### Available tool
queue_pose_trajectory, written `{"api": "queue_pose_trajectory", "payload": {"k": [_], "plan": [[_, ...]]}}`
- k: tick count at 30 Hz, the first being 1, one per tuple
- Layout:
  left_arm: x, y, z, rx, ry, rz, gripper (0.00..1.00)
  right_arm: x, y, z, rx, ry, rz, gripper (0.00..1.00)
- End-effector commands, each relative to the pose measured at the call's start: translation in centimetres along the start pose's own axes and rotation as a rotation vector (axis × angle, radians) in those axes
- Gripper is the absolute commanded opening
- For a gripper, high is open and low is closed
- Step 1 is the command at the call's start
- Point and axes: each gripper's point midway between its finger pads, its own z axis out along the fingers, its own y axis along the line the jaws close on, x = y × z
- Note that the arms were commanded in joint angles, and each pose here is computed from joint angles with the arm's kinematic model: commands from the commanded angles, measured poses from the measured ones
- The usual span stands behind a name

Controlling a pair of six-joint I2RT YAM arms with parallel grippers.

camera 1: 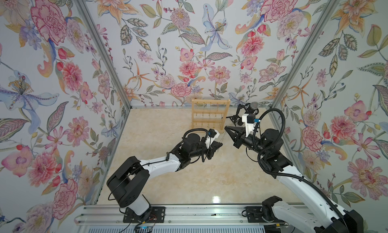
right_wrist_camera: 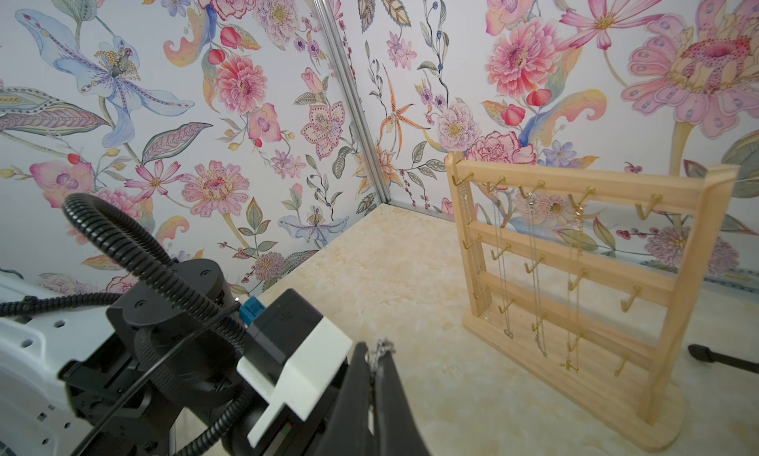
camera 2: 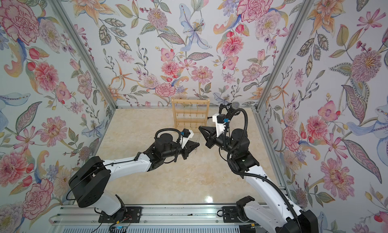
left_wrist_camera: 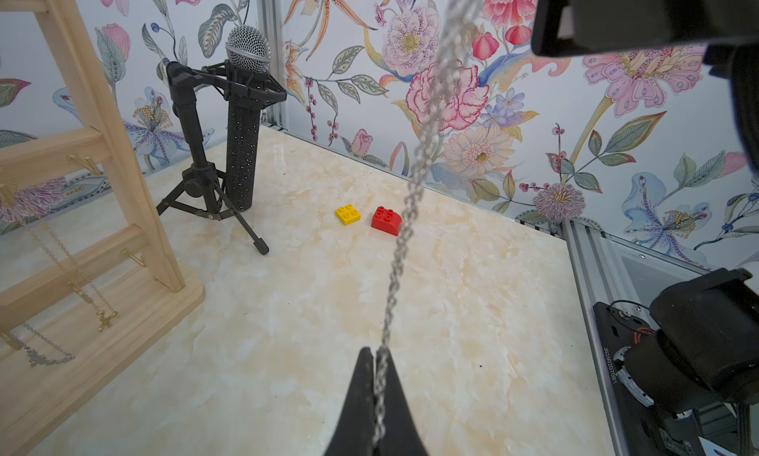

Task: Take the necklace off the jewelry display stand
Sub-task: Place the necklace at the center of the board.

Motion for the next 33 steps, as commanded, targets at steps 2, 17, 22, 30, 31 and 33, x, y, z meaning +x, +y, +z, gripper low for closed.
{"api": "queue_pose_trajectory", "payload": {"k": [2,17,22,30,31,33], "plan": [[-1.2,-0.8,-1.7,-0.026,-0.041,-0.031,0.00,-0.5,1.2,0.4,-0.060,-0.006,-0.003,0.00],[1.5,-2.2,-5.3,-0.046,-0.008,-0.178,0.00,2.3,3.9,3.1,-0.165,0.095,0.039,0.00],[2.4,-2.2,-7.0,-0.077,-0.015,-0.249,0.00,3.7,5.4,4.4,-0.189,0.132,0.028,0.00],[5.6,-1.2,-9.8,-0.192,0.055,-0.331,0.00,6.8,8.0,7.7,-0.229,0.209,-0.012,0.00],[6.1,-1.0,-10.2,-0.209,0.055,-0.352,0.00,7.2,8.3,8.1,-0.233,0.217,-0.015,0.00],[7.0,-1.0,-11.0,-0.222,0.054,-0.389,0.00,7.8,8.6,8.8,-0.243,0.232,-0.017,0.00]]}}
